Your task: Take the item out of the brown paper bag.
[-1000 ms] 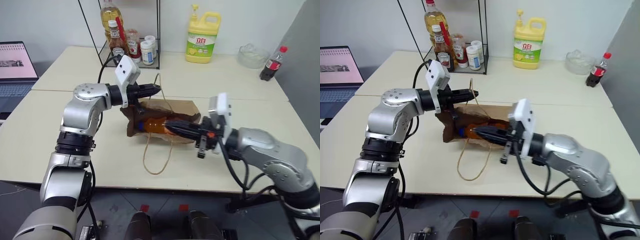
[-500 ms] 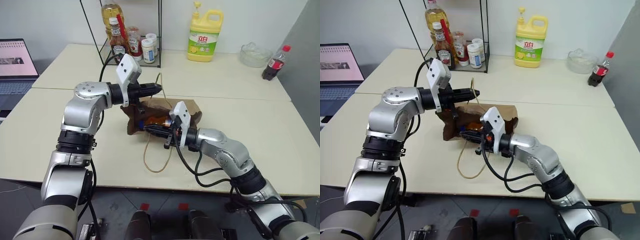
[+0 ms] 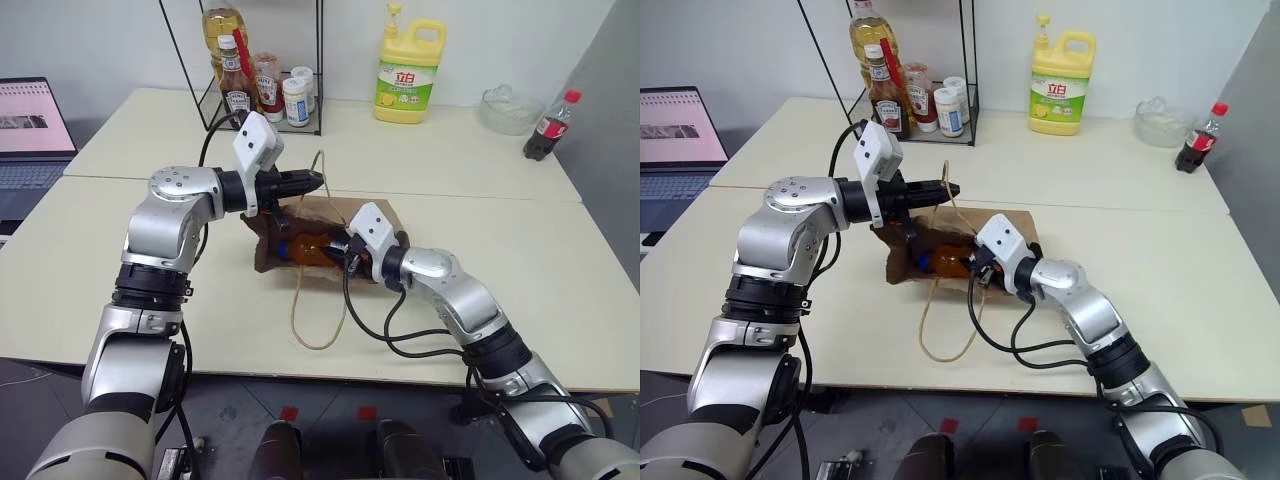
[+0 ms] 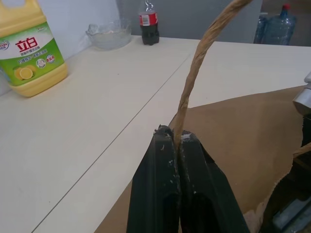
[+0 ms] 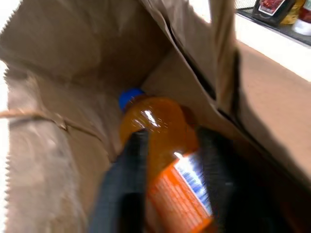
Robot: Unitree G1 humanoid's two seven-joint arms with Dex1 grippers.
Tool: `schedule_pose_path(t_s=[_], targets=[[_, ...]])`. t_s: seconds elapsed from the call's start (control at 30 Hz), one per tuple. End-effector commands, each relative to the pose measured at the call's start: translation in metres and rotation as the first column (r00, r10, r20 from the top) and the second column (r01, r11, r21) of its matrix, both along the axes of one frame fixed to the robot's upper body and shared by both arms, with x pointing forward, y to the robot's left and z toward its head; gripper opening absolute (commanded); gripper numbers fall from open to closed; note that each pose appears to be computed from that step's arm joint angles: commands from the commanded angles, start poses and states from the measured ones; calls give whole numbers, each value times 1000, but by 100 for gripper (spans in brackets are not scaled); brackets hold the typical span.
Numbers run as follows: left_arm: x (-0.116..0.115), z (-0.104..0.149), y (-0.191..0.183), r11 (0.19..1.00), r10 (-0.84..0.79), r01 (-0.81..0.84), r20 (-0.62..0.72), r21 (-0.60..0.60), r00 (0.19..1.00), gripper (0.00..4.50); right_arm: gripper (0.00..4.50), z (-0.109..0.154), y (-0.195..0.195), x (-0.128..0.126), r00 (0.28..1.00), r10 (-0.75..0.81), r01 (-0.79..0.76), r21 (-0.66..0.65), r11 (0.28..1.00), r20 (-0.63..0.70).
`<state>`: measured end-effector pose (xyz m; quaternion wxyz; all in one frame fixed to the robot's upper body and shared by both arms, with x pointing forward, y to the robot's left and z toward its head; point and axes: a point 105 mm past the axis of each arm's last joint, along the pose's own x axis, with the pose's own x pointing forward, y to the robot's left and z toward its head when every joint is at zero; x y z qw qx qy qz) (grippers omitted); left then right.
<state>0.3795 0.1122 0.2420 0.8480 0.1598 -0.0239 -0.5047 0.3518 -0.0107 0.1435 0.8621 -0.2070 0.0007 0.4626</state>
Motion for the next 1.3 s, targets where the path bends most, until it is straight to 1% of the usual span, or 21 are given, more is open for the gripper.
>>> schedule_pose_path(t_s=[0.03, 0.1, 0.17, 0.33, 0.43, 0.63, 0.8, 0.9, 0.93, 0.97, 1.03, 1.07, 1.2, 1.27, 1.3], targets=[[-5, 13, -5, 1000, -27, 27, 54, 4, 998, 0, 305, 1, -5, 2, 991, 39, -20, -142, 990, 131], [-6, 13, -6, 999, -35, 35, 50, 2, 998, 0, 373, -5, -8, 2, 982, 71, -30, -230, 973, 173], [-7, 13, -7, 999, -44, 44, 47, 1, 998, 0, 447, -5, -10, 6, 975, 75, -17, -270, 963, 208], [-8, 12, -8, 999, -51, 51, 48, -1, 998, 0, 447, -9, -14, 17, 964, 92, 4, -359, 933, 251], [-8, 12, -9, 999, -51, 51, 49, -5, 997, 0, 447, -16, -15, 19, 965, 128, -18, -431, 902, 229], [-9, 11, -10, 999, -49, 49, 50, -10, 998, 0, 447, -23, -12, 29, 977, 99, 5, -487, 874, 188], [-11, 11, -9, 999, -42, 42, 54, -15, 998, 0, 447, -27, -14, 38, 970, 88, 52, -551, 833, 225], [-11, 11, -8, 999, -33, 34, 55, -16, 998, 0, 447, -28, -16, 40, 968, 90, 59, -561, 826, 234], [-10, 11, -8, 999, -28, 29, 58, -16, 998, 0, 412, -28, -17, 41, 969, 89, 56, -558, 828, 230], [-10, 12, -7, 1000, -24, 26, 61, -17, 998, 0, 395, -28, -17, 40, 970, 88, 54, -554, 831, 227], [-10, 13, -8, 1000, -21, 23, 65, -21, 998, 0, 343, -26, -19, 41, 969, 87, 57, -549, 834, 232], [-10, 13, -8, 999, -21, 23, 65, -23, 998, 0, 330, -25, -20, 41, 968, 86, 60, -548, 835, 236], [-10, 13, -8, 999, -19, 20, 67, -24, 998, 0, 329, -21, -19, 40, 965, 85, 60, -528, 847, 247], [-10, 14, -8, 999, -18, 20, 68, -25, 998, 0, 329, -18, -16, 37, 965, 96, 44, -512, 858, 244], [-9, 14, -8, 999, -18, 19, 69, -25, 997, 0, 329, -15, -12, 32, 960, 125, 15, -496, 868, 250]])
